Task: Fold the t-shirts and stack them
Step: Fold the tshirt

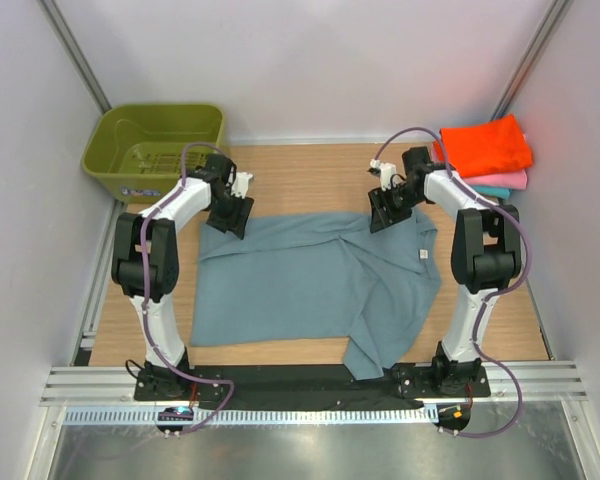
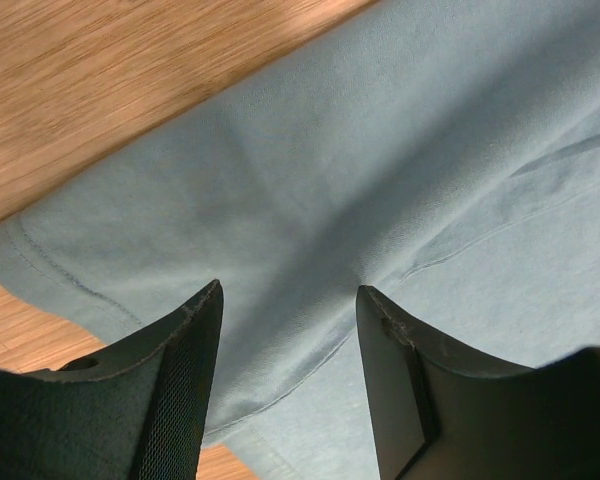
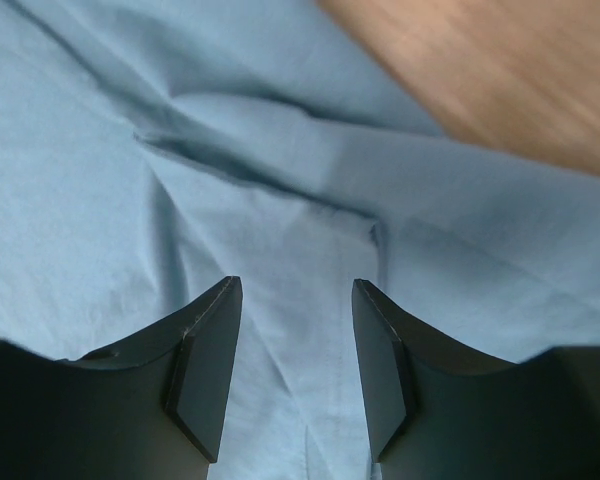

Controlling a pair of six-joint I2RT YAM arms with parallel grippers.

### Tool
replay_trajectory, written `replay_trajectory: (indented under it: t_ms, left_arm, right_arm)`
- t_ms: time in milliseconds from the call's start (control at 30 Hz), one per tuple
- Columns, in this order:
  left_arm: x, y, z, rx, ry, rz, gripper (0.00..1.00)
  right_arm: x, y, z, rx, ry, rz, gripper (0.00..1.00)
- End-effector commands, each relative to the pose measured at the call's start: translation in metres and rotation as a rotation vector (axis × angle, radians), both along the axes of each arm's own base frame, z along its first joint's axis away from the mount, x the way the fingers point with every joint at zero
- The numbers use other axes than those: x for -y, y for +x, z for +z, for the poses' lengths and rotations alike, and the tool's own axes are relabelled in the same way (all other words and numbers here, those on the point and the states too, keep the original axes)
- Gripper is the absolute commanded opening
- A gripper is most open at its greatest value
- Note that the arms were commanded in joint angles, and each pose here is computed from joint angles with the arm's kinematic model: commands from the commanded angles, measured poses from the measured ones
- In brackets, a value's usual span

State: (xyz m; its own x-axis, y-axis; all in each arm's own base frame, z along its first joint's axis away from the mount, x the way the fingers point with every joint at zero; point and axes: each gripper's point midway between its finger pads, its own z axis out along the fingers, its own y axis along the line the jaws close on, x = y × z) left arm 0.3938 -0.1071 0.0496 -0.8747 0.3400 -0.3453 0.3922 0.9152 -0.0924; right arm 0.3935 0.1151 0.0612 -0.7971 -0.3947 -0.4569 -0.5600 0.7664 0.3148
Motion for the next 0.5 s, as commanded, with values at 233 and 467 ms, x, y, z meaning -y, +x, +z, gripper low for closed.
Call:
replay_trajectory:
  t_ms: [233,467]
  left_arm:
    - [0.007,0.005,0.002,0.002,-0.029,0.015,0.56]
    - [0.006,0.007,0.000,0.003,-0.024,0.021,0.56]
  right_arm:
    - [-0.002,0.038,-0.003,0.053,-0.009,-0.007,0.53]
    - [0.002,0.040,-0.013,0.036,-0.031,-0.007,0.52]
